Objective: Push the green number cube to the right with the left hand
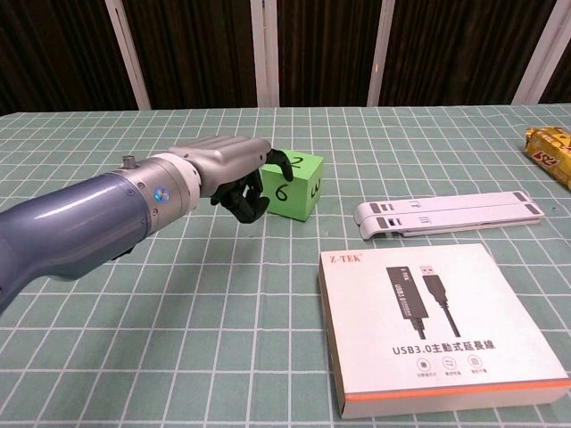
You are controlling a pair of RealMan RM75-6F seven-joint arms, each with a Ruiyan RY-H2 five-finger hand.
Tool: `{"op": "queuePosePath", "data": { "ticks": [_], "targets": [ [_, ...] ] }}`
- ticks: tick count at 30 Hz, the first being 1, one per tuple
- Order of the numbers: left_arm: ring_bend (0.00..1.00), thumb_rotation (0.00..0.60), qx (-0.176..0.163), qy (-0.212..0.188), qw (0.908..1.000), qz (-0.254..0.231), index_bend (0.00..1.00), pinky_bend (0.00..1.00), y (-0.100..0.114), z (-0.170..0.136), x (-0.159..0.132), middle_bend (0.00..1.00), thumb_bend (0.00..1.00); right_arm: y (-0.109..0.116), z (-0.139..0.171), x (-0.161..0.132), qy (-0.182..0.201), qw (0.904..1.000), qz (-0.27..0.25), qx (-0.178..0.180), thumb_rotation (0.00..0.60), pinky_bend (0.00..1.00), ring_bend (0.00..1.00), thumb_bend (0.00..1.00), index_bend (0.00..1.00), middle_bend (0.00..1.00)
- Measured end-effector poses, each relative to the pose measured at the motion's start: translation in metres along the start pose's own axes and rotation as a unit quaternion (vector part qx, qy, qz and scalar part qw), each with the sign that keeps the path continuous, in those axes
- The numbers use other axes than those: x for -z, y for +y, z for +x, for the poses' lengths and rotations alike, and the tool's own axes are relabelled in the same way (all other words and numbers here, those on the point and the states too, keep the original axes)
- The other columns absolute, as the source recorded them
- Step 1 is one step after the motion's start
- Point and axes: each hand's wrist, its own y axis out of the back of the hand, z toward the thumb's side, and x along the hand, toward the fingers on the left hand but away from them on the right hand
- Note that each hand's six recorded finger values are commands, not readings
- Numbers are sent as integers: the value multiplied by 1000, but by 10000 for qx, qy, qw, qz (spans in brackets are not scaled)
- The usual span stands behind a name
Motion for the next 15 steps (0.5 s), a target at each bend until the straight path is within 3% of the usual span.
{"op": "queuePosePath", "data": {
  "ticks": [11,15],
  "targets": [
    [594,600,-68,-192,9997,-161,231,672,4,5,-18,631,668,-1,-1,2,-75,10000,10,-7,600,0,0,72,55,0],
    [586,600,-274,-319,9987,-281,231,671,16,3,-19,615,654,-3,-2,2,-82,10000,31,-31,600,0,0,73,55,0]
  ]
}}
